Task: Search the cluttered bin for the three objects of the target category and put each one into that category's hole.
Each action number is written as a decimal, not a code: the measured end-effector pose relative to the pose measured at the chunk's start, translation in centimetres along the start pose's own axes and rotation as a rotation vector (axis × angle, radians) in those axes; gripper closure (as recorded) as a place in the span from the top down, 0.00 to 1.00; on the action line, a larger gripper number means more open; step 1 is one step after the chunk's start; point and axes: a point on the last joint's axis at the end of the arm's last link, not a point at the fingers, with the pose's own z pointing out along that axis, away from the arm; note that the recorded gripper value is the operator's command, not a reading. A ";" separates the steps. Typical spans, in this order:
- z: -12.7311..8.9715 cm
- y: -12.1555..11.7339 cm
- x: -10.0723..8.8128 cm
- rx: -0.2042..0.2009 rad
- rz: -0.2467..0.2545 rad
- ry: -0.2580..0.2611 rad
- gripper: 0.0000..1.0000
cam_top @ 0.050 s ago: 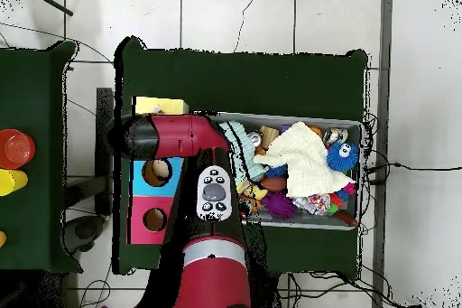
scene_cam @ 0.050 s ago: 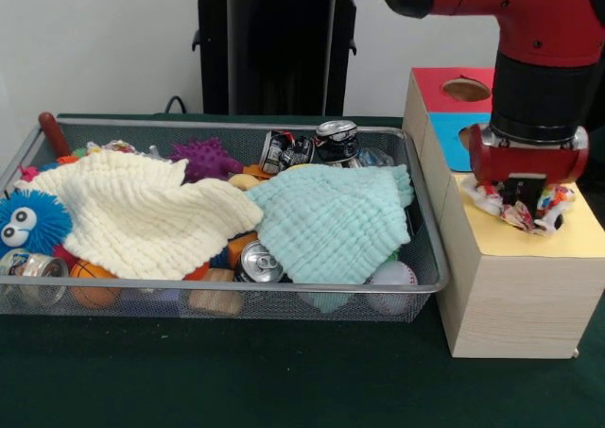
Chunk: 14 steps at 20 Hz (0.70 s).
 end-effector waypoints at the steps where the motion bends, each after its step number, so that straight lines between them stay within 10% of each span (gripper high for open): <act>1: 0.3 -0.1 0.1 0.001 0.001 -0.001 0.00; 14: 2.3 -0.5 -0.7 0.004 0.005 -0.017 0.00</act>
